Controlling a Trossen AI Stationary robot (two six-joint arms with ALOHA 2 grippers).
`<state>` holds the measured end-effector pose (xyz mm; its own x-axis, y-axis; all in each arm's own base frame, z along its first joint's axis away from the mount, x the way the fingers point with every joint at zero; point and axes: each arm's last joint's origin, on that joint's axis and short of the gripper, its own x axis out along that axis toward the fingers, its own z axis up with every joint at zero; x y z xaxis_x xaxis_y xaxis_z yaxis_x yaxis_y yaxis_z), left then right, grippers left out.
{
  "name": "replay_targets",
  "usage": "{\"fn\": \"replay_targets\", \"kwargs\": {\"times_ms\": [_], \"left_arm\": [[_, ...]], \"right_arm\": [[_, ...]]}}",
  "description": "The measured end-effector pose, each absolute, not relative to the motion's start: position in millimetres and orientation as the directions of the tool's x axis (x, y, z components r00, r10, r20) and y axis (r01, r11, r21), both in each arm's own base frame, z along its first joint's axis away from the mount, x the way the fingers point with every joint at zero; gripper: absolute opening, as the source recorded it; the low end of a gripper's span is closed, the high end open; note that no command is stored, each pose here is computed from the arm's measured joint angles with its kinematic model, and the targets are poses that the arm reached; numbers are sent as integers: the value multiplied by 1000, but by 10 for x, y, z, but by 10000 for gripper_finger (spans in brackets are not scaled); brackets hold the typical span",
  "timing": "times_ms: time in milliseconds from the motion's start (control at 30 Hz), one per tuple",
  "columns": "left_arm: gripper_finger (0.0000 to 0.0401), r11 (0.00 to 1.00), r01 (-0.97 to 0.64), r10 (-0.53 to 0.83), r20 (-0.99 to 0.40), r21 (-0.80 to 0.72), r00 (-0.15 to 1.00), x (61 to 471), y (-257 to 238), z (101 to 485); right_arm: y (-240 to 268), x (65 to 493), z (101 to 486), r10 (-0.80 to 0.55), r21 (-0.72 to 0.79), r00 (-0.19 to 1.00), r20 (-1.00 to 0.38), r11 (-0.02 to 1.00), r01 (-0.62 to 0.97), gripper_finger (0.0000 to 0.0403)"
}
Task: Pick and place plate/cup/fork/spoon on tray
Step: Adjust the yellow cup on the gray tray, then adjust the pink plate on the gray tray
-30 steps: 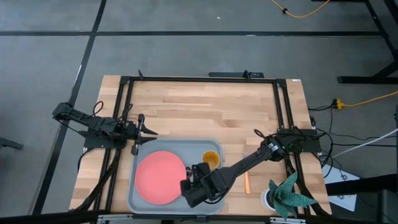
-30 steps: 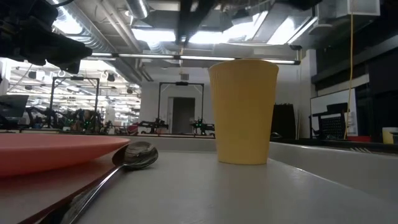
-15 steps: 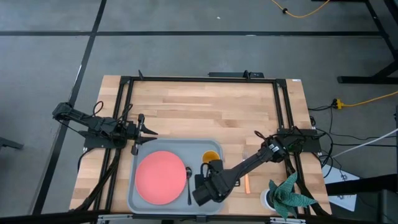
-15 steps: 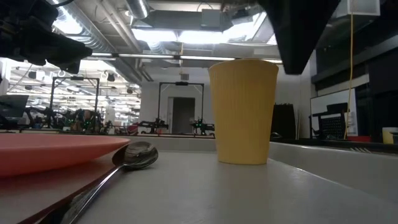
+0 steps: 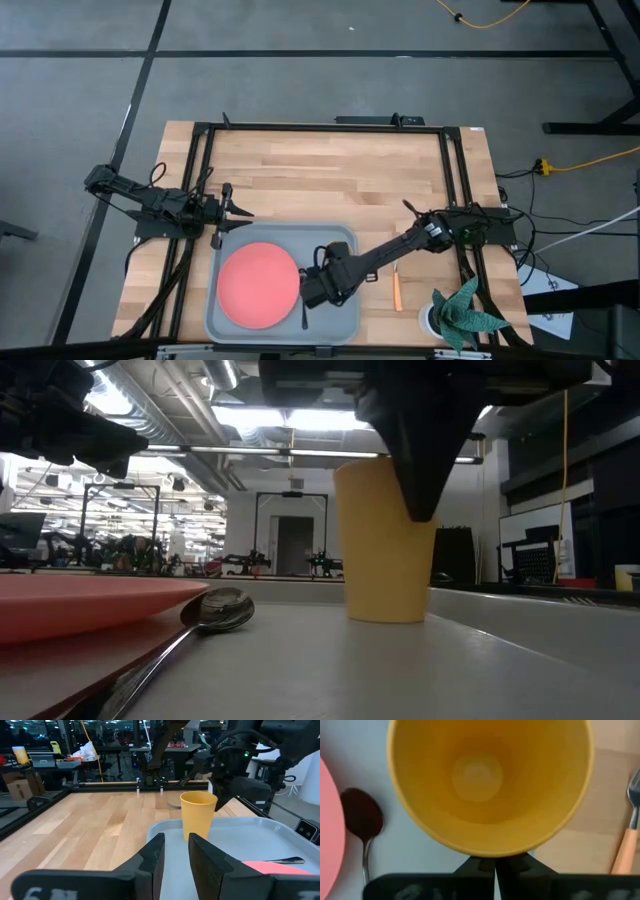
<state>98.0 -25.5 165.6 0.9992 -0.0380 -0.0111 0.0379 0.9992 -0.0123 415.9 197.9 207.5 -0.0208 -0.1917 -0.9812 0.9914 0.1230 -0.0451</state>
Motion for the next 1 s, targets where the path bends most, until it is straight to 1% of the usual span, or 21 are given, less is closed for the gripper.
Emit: {"fn": "replay_targets", "kwargs": {"times_ms": [167,367,700,833,933,1000], "left_arm": [[80,999,38,-38,-11,-12,999,980,-255,1656],[80,999,38,-38,-11,-12,999,980,-255,1655],[80,999,38,-38,-11,-12,999,980,-255,1656],[80,999,38,-38,-11,-12,999,980,-255,1656],[80,999,38,-38,-11,-12,999,980,-255,1656],[80,999,38,-38,-11,-12,999,980,-255,1656]], "right_arm": [[1864,4201,2076,-196,-63,-35,-980,141,988,0],[1748,4233,2082,-269,-62,-24,-963,133,989,0],[1705,4259,2081,-263,-54,-21,-965,120,991,0],[1837,4296,2089,-212,24,56,-976,147,989,1],[2017,4316,2130,-219,132,175,-960,196,972,3],[2148,4318,2142,-229,194,254,-940,253,948,3]]}}
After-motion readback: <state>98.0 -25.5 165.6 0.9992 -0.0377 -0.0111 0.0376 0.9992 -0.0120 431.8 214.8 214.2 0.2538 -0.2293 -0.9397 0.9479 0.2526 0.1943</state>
